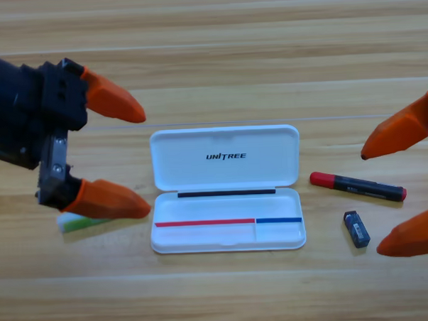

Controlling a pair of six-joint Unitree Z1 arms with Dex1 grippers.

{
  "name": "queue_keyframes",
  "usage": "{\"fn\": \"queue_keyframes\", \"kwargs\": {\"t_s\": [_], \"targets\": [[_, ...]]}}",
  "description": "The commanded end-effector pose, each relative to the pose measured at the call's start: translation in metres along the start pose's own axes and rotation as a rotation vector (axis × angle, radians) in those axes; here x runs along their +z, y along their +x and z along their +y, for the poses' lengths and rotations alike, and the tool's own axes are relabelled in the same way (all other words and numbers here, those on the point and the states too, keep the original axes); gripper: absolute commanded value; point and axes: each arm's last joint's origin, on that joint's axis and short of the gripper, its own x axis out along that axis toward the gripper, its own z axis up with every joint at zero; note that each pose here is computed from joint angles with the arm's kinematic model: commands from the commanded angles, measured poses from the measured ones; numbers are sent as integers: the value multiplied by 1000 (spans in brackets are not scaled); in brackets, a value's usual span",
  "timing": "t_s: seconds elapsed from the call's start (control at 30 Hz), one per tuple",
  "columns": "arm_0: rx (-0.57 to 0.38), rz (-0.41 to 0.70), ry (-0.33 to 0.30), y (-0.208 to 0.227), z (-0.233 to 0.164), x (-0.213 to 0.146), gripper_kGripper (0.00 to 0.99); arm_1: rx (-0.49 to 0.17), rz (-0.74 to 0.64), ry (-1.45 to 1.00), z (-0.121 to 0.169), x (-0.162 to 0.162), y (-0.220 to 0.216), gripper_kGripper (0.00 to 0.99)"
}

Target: Clean up eraser and pencils

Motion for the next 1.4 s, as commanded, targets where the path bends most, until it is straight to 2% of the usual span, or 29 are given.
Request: {"fn": "queue_keyframes", "kwargs": {"t_s": [0.03, 0.3, 0.4, 0.53, 0.7, 0.77, 0.8, 0.93, 1.07, 1.17, 1.3, 1.4], "targets": [[-24, 47, -1, 12, -1, 2, 934, 41, 27, 5, 2, 0, 12, 979], [-20, 71, 2, 17, 1, 2, 973, 20, 19, 48, 6, -4, 4, 986], [17, 120, 15, 21, 6, 5, 976, -57, 40, 116, 1, -6, 0, 988], [100, 293, 45, 34, 31, 2, 962, -194, 104, 277, -26, -10, -4, 986], [67, 501, 1, 61, 81, -30, 945, -215, 231, 448, -60, -23, 19, 985], [48, 561, -28, 72, 95, -43, 942, -303, 315, 520, -73, -30, 40, 983], [40, 587, -40, 78, 100, -49, 939, -320, 347, 556, -79, -31, 50, 983], [19, 650, -80, 94, 115, -67, 934, -275, 414, 590, -90, -36, 78, 983], [-17, 695, -104, 113, 121, -79, 953, -264, 495, 631, -102, -45, 108, 983], [-47, 724, -114, 129, 123, -87, 956, -345, 559, 708, -110, -50, 128, 989], [-69, 745, -126, 144, 124, -95, 962, -372, 603, 859, -121, -58, 156, 976], [-70, 754, -129, 153, 124, -101, 960, -372, 626, 934, -129, -61, 178, 914]]}}
